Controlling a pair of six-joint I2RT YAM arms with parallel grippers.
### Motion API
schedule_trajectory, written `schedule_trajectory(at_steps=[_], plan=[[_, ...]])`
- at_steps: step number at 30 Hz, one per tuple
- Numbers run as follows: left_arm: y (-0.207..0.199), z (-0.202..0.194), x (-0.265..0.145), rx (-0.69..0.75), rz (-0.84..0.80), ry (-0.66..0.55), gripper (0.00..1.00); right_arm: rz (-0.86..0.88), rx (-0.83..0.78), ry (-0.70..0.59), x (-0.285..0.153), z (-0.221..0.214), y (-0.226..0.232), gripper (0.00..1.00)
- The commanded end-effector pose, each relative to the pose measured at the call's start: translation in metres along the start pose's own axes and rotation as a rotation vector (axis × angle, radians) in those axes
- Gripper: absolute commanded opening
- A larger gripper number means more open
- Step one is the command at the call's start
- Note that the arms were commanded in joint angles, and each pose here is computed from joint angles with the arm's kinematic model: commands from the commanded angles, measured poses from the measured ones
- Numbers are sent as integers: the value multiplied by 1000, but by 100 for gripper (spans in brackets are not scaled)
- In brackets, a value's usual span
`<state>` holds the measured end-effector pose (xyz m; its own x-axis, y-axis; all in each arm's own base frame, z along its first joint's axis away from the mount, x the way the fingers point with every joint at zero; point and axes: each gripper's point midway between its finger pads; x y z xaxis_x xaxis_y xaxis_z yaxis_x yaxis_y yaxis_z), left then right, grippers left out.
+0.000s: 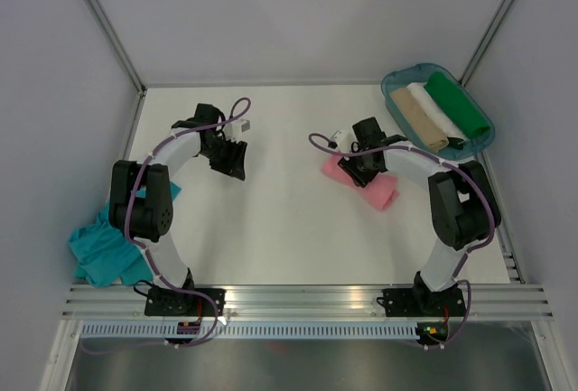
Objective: Roll the t-shirts
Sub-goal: Place the rolled tshirt into the container
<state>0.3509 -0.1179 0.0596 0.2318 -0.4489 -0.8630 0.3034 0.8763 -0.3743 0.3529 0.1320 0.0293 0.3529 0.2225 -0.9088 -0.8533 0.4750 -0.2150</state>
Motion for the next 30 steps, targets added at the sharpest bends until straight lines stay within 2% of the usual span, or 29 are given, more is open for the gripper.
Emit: schedule_trajectory(at_steps=[1, 14, 21, 22, 24, 25, 26, 30], plan=[[-2, 14, -14, 46, 4, -47, 52, -75, 25, -67, -28, 10, -26, 0], [-2, 15, -13, 41, 0, -47, 51, -123, 86, -85, -38, 1, -48, 0], [-2, 13, -10, 38, -5, -38, 52, -63, 154, -74, -20, -7, -35, 2], [-2, 13, -10, 34, -5, -37, 51, -49, 163, -72, -17, -7, -32, 6], [-2, 13, -10, 38, -3, -38, 51, -32, 185, -73, -13, -8, -28, 29], [-1, 13, -10, 39, 0, -38, 51, -21, 198, -77, -12, -7, -25, 36], [-1, 13, -10, 39, 1, -38, 52, -19, 203, -76, -12, -8, -24, 46], [-1, 11, -9, 38, -3, -31, 51, 0, 220, -71, -11, -10, -19, 64]])
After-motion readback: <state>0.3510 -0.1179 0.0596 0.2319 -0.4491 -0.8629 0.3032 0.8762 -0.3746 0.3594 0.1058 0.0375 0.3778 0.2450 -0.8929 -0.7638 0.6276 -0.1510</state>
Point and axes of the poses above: each gripper's point midway between its finger pads, its own x axis out along the fingers, its own y axis along the line the jaws close on, z = x × y, and after that the axes turned 13 degrees about -x, right-handed
